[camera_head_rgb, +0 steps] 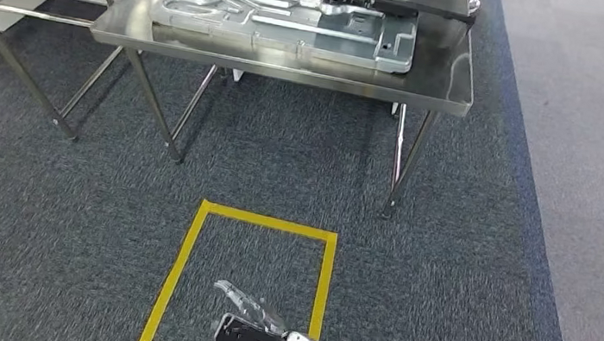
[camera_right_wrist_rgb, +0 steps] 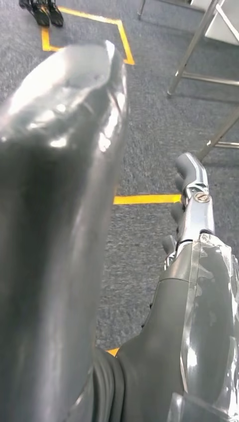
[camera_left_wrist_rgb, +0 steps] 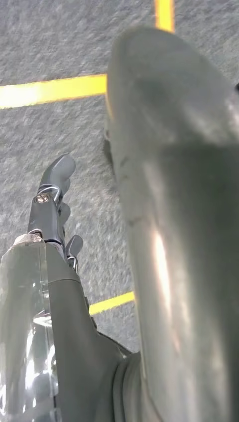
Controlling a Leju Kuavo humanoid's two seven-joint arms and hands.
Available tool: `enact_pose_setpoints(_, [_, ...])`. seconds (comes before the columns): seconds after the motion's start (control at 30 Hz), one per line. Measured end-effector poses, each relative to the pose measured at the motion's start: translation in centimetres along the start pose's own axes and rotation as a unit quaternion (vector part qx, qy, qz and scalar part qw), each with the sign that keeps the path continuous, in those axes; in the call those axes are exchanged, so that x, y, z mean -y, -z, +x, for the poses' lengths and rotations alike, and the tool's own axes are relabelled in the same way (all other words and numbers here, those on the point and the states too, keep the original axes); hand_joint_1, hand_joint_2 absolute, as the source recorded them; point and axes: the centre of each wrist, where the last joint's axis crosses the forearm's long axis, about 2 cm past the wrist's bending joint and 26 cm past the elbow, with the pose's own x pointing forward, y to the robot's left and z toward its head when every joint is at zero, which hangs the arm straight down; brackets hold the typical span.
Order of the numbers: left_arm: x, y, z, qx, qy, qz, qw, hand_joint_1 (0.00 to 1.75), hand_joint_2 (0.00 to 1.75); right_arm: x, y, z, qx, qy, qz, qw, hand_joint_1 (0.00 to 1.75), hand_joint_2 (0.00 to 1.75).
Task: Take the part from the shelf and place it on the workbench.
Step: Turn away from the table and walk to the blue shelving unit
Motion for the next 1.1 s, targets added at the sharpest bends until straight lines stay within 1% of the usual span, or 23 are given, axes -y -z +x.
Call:
enact_pose_setpoints(0.1, [-0.05,0.10,0.39,0.005,0.000,0.001,1.000,0.00,0.00,0.02,-0.20,-0.25,-0.008,-0.002,0.001,1.000,0.00,0.00])
enact_pose_setpoints(0.47, [0.15,0.00,-0.08,0.005,0.003,0.014,1.000,0.00,0.00,-0.09,-0.19,-0.23,-0.017,-0.004,-0.004,1.000,0.00,0.00])
enact_pose_setpoints(0.63, [0.12,0.09,0.29,0.008,0.007,0.015,1.000,0.00,0.00,-0.14,-0.20,-0.23,-0.016,-0.004,-0.006,1.000,0.00,0.00])
enact_pose_setpoints(0.87, [0.14,0.06,0.14,0.006,0.009,0.020,1.000,0.00,0.00,-0.13,-0.28,-0.29,-0.018,-0.004,-0.006,1.000,0.00,0.00])
enact_pose_setpoints(1.0, [0.24,-0.09,-0.44,0.001,0.009,0.021,1.000,0.00,0.00,-0.11,-0.27,-0.25,-0.017,-0.004,-0.007,1.000,0.00,0.00])
enact_pose_setpoints(1.1, [0.26,-0.09,-0.43,0.002,0.009,0.022,1.000,0.00,0.00,-0.38,-0.76,-0.59,-0.023,-0.002,-0.007,1.000,0.00,0.00])
